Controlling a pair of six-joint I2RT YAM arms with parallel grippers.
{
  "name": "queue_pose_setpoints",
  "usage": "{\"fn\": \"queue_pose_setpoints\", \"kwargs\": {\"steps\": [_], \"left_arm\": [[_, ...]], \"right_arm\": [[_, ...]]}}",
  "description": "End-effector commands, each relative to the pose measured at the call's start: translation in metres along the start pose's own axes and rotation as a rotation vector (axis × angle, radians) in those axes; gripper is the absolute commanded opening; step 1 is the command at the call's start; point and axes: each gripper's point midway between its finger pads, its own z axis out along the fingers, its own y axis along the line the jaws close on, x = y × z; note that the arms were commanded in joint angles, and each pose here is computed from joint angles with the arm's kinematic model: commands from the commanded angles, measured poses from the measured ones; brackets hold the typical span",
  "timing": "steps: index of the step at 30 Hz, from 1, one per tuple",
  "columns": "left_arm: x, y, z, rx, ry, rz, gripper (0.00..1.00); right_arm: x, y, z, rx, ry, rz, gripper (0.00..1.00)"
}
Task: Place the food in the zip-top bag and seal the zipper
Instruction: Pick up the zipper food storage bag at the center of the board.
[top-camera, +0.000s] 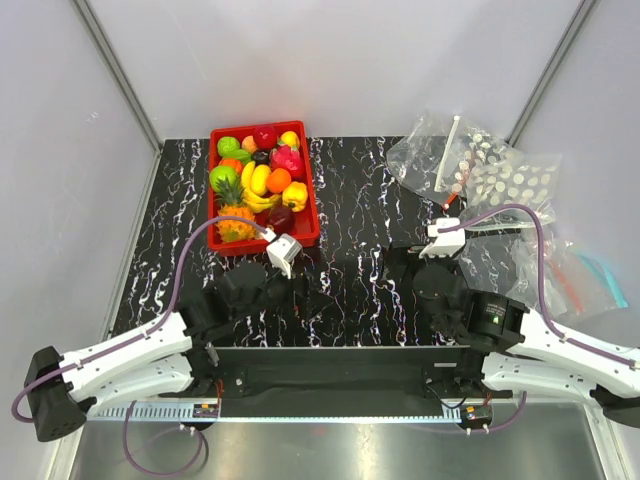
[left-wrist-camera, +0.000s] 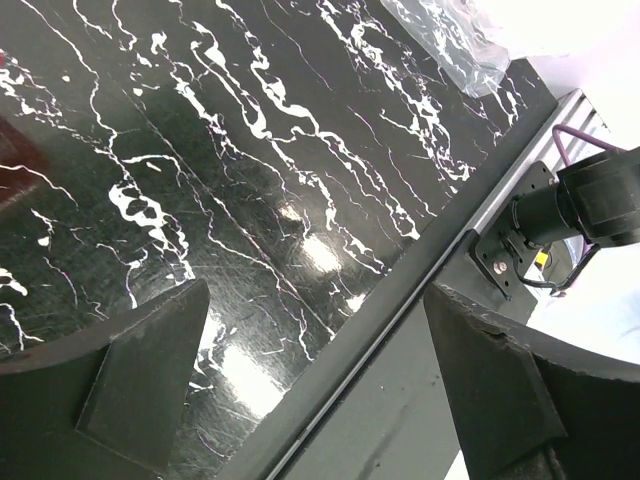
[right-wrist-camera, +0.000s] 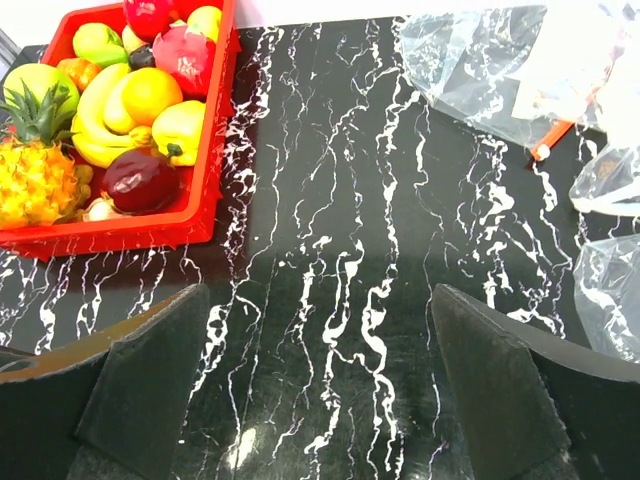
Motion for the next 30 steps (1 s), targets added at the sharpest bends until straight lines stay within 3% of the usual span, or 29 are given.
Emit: {"fn": "queue_pose_setpoints", "kwargs": {"steps": [1,3,5,11,16,19,23,30], "left_arm": [[-0.037,-0.011,-0.005,0.032,-0.121,0.037,0.96],[-0.037,-0.011,-0.006,0.034,-0.125,0.048,0.96],[-0.039,-0.003,-0.006,-0.001,-0.140,0.057,0.96],[-0.042,0.007,-0.009,-0.036,-0.194,0.078,0.98],[-0.042,0.014,-0.007,-0.066,-0.195,0.101,0.98],[-0.038,0.017,-0.006,-0.076,-0.187,0.110,0.99],[-0.044,0.014,-0.004,-0.061,-0.216,0.127,0.99],[-0.044,0.015,0.003,-0.064,-0.212,0.150,0.99]], "right_arm": [[-0.015,-0.001,0.002,0.023,-0.054,-0.002,1.00],[-0.010,0.007,0.004,-0.020,-0.018,-0.094,1.00],[-0.004,-0.014,0.024,0.116,0.031,-0.121,1.00],[0.006,-0.047,0.099,0.197,0.184,-0.052,1.00],[-0.005,-0.128,0.153,0.452,0.253,0.086,1.00],[-0.005,-0.163,0.157,0.567,0.223,0.203,1.00],[0.000,-0.194,0.163,0.569,0.128,0.413,1.00],[0.013,-0.261,0.159,0.704,-0.015,0.621,1.00]]}}
